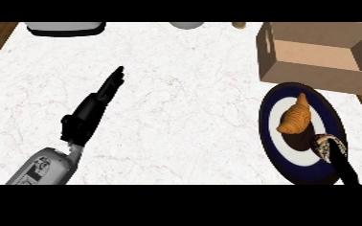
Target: Pick the cupcake from the plate and place it in the cardboard box
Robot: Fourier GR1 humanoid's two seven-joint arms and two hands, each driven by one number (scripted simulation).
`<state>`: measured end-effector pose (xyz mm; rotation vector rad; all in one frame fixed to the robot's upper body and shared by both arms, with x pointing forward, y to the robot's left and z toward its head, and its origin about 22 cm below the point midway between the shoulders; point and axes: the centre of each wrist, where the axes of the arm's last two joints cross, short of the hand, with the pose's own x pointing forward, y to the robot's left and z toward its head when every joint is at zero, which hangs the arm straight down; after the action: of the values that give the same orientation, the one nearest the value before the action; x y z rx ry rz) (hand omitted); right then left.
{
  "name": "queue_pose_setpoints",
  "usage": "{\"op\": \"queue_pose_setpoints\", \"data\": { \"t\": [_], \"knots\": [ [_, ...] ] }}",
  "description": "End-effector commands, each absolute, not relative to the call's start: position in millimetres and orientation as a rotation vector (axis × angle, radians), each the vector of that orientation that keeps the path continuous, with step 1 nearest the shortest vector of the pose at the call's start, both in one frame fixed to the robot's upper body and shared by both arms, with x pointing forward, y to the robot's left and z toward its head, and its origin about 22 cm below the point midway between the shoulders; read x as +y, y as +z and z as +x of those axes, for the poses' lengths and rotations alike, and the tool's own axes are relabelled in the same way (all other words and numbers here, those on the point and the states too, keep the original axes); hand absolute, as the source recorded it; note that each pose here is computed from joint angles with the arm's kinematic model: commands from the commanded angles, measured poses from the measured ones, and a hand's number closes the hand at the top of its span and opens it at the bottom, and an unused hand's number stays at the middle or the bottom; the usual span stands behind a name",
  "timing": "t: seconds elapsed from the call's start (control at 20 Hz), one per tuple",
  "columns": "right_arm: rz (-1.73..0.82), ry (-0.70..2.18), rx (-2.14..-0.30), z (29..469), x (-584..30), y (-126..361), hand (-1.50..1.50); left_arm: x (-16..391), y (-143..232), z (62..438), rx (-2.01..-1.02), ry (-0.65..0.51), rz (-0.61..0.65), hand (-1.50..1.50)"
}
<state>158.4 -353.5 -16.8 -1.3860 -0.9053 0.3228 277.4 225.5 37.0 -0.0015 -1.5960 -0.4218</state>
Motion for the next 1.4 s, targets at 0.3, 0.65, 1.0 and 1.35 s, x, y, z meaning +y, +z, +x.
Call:
{"op": "queue_pose_setpoints", "data": {
  "t": [0.3,0.65,1.0,1.35],
  "knots": [
    [-1.221,0.329,-0.713,168,-265,81,-1.50,225,55,290,-1.620,-0.444,-0.021,0.00],
    [-1.237,0.265,-0.687,190,-254,110,-1.50,209,32,279,-1.604,-0.453,-0.035,0.00],
    [-1.203,0.270,-0.583,206,-242,85,-1.50,205,35,275,-1.598,-0.458,-0.057,0.00],
    [-1.214,0.259,-0.580,224,-267,57,-1.50,200,40,287,-1.598,-0.450,-0.047,0.00]
  ]
}}
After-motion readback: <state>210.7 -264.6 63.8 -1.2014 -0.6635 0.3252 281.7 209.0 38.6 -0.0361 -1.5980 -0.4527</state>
